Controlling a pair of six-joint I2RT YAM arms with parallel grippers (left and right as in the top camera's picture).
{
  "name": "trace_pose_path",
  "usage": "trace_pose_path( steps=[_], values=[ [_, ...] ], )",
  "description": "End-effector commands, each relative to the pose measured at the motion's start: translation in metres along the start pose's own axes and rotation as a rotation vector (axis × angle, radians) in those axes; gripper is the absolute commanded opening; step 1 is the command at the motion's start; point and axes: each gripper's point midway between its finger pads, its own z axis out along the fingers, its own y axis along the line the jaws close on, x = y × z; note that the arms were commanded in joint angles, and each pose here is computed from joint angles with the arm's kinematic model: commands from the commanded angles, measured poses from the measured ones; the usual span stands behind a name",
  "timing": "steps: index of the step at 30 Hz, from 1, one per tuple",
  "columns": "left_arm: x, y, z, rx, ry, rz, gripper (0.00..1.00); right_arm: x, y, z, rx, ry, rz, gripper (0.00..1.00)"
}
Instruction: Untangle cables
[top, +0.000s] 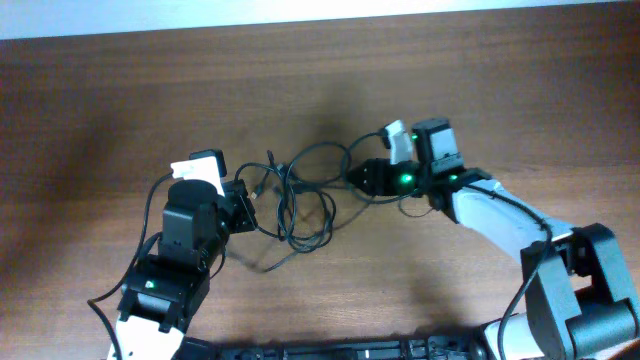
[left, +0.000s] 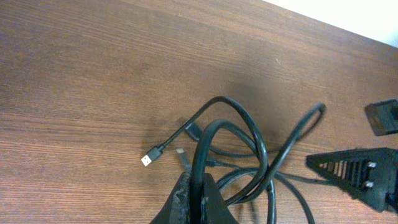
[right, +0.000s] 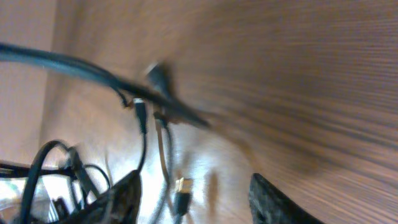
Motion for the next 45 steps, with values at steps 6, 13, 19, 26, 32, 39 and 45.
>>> trace_pose_path(
  steps=[6, 13, 19, 26, 32, 39, 45],
  values=[
    [-0.003, 0.004, 0.0, -0.018, -0.015, -0.018, 0.0, -0.049, -0.062, -0.077, 0.136, -0.21, 0.101, 0.99],
    [-0.026, 0.013, -0.002, -0.084, -0.126, -0.019, 0.0, -0.077, -0.007, -0.135, 0.091, -0.391, -0.052, 0.99],
    [-0.059, 0.003, -0.008, -0.055, -0.263, 0.042, 0.0, -0.061, 0.046, -0.127, -0.085, -0.326, -0.127, 0.98],
    [-0.082, 0.032, -0.024, -0.094, -0.329, -0.027, 0.0, -0.04, 0.081, -0.083, -0.094, -0.245, -0.185, 0.99],
    [-0.091, 0.024, -0.056, -0.012, -0.394, -0.004, 0.0, -0.006, 0.092, -0.043, -0.125, -0.098, -0.185, 0.99],
    [-0.084, 0.025, -0.069, -0.013, -0.39, -0.006, 0.0, 0.024, 0.092, -0.025, -0.117, 0.02, -0.145, 0.99],
    [-0.093, 0.017, -0.103, 0.021, -0.485, 0.0, 0.0, 0.026, 0.091, -0.024, -0.111, 0.026, -0.143, 0.99]
  ],
)
